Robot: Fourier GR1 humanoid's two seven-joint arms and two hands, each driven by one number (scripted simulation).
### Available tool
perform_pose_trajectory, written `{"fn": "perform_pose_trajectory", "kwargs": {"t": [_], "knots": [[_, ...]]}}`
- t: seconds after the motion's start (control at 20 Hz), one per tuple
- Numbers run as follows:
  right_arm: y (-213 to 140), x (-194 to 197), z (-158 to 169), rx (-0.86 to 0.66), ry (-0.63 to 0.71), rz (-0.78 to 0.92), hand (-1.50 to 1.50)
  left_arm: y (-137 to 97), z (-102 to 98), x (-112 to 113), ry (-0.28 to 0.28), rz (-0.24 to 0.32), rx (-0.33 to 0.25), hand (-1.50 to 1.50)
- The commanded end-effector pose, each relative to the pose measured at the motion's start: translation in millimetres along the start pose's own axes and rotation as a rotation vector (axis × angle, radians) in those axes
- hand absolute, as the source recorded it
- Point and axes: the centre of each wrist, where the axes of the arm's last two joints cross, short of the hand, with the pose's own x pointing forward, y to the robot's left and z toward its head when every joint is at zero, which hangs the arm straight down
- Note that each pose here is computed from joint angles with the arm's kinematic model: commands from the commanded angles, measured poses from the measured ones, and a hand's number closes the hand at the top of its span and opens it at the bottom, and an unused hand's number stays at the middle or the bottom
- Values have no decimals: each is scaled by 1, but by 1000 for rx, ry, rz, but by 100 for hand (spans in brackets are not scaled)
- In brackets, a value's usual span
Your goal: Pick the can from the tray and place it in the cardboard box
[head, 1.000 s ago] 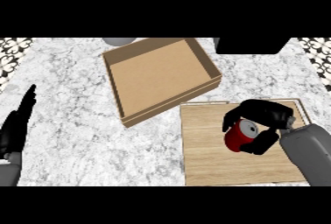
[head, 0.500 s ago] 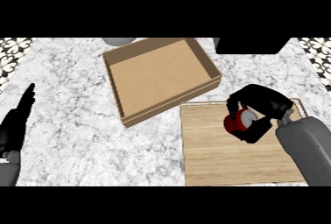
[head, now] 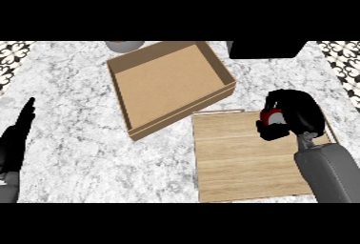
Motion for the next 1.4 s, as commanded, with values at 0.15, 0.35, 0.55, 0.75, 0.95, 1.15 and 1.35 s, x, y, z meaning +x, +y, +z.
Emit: {"fn": "perform_pose_trajectory", "kwargs": {"t": [0.15,0.35,0.55,0.75,0.95,1.15,1.35], "knots": [[-29,66,36,-391,-12,-6,150,-10,2,-5,1,-15,-8,0],[-47,93,42,-421,-76,-12,150,-5,-2,0,-30,7,-4,0],[-55,143,35,-374,-153,-99,150,-11,-21,11,-26,-3,1,0],[-78,164,3,-370,-157,-245,150,-2,-10,13,-42,-8,-26,0],[-93,190,-24,-364,-133,-307,150,-1,-7,4,-55,2,-39,0],[-95,202,-53,-349,-107,-372,150,-28,-2,8,-47,10,-36,0],[-80,210,-78,-312,-51,-438,150,-17,-15,28,-76,5,-34,0]]}}
